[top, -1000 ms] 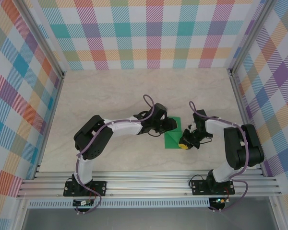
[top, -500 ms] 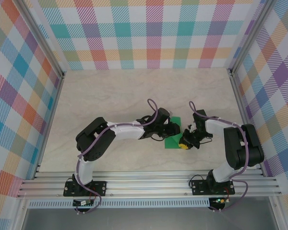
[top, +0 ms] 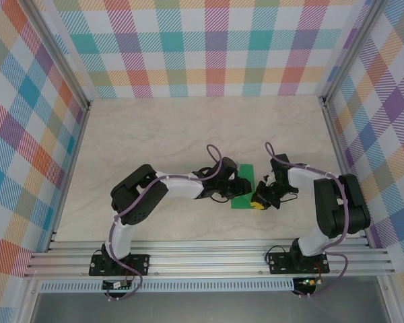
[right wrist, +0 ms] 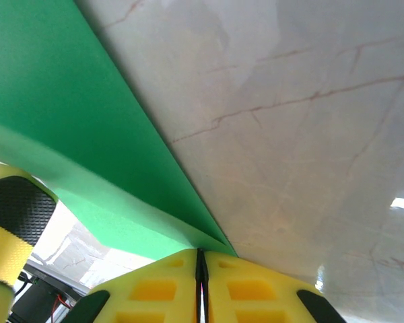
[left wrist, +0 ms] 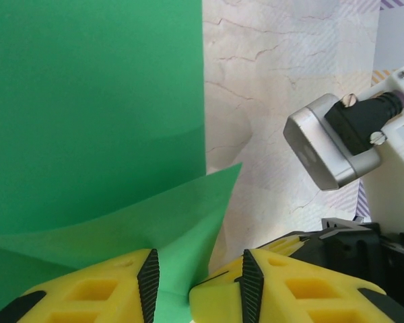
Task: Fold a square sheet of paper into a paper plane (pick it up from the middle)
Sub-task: Fold the triangle a second time at the center of the table.
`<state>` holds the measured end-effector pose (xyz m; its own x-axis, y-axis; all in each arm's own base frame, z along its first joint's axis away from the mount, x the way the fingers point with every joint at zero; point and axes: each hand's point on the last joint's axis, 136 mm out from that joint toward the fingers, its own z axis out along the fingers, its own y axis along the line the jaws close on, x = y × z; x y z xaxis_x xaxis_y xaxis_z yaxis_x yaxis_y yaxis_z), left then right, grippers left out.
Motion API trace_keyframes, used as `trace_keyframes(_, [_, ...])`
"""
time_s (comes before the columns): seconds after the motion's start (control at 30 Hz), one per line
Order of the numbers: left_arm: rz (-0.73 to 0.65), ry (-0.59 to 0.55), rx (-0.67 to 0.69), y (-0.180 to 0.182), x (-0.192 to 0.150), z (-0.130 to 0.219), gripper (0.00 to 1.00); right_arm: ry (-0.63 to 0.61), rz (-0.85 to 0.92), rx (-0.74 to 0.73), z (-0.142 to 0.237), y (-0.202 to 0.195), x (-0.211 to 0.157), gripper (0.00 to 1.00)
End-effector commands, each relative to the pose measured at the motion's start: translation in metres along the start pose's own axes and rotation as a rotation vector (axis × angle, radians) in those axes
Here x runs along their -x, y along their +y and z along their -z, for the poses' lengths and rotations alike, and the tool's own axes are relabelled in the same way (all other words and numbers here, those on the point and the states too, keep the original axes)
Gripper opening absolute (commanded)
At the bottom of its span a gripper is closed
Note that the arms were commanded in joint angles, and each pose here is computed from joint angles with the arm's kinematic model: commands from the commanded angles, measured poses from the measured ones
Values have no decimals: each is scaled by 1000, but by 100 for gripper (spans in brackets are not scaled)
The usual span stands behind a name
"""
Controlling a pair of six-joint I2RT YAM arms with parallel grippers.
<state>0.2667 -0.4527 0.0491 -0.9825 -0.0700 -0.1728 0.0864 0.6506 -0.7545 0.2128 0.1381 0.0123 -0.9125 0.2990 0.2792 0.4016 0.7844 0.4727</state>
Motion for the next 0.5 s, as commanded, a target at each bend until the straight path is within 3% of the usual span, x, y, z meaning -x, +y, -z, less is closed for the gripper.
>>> trace_keyframes(0.0, [-67,-14,-83,-32,0,12,40,-14,-23,-65,-2,-13,5,11])
trace_keyframes(0.47, [4,5,121,25,-6,-11,31,-83,47,-32,18,0,5,17])
